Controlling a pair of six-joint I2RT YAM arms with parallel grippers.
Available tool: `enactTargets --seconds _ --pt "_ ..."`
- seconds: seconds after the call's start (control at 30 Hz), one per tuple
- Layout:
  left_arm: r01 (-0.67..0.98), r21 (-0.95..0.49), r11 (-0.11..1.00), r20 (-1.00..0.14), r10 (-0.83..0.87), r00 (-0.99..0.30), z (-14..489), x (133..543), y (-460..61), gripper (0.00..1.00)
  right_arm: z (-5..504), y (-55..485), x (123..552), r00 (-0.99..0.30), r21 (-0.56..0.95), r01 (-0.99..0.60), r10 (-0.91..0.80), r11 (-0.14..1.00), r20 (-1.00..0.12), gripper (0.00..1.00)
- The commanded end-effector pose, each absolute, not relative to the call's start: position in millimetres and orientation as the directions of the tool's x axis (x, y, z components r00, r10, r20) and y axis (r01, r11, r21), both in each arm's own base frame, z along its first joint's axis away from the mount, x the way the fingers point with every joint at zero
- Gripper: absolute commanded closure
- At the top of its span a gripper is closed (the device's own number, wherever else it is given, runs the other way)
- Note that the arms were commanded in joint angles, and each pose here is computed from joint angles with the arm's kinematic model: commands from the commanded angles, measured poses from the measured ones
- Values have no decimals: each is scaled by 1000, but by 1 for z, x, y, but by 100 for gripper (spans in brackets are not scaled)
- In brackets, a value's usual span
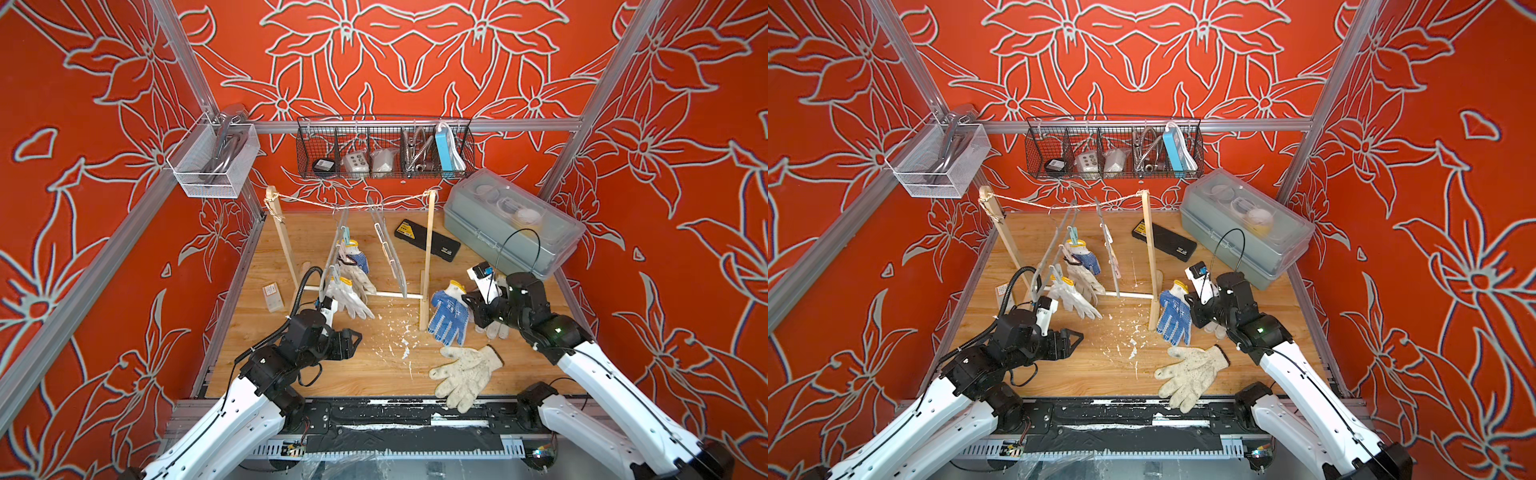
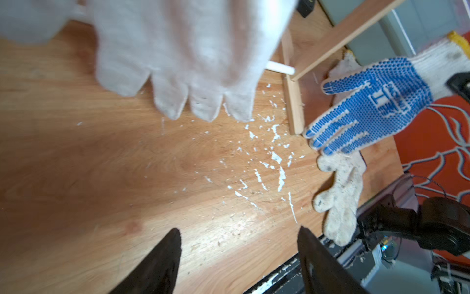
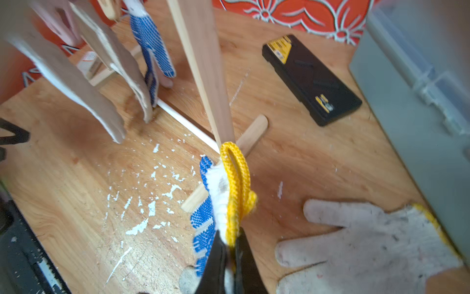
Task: Clip the gloves onto a hanger to dry
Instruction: Pick up the glove from the center of the board.
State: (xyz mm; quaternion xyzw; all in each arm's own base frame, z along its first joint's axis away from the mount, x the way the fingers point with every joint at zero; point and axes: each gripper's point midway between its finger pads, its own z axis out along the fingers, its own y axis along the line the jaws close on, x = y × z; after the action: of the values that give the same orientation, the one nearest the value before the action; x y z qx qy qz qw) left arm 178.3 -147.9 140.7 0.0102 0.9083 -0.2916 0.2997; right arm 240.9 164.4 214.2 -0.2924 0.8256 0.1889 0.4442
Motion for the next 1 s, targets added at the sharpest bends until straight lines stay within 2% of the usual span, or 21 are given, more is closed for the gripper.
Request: enactTargets --seconds 0.0,0.13,0.27,0.53,0.7,0.83,0.97 --pt "326 -561 761 -627 -134 -767 181 185 -175 29 243 178 232 -257 -67 -764 -398 642 -880 100" --pt "383 -530 757 -664 -89 -743 201 187 -193 30 265 181 230 -168 -137 -789 -425 599 -889 100" --pt "383 -537 751 -693 -135 -708 220 193 -200 30 281 186 231 -125 -174 -807 -450 565 -884 100" --pt "317 -531 786 -766 -285 -576 262 212 -176 29 302 201 231 -74 -181 -836 -434 518 -898 100" --pt "307 -483 820 -798 -267 -541 289 209 -160 31 312 208 232 -39 -204 -844 -436 496 -899 100" --pt "294 -429 854 -843 -262 -469 329 207 -140 32 316 215 229 -22 -204 -862 -436 464 -900 100" --pt "326 -391 861 -871 -232 -433 370 213 -146 31 319 224 226 7 -215 -876 -435 431 -900 100"
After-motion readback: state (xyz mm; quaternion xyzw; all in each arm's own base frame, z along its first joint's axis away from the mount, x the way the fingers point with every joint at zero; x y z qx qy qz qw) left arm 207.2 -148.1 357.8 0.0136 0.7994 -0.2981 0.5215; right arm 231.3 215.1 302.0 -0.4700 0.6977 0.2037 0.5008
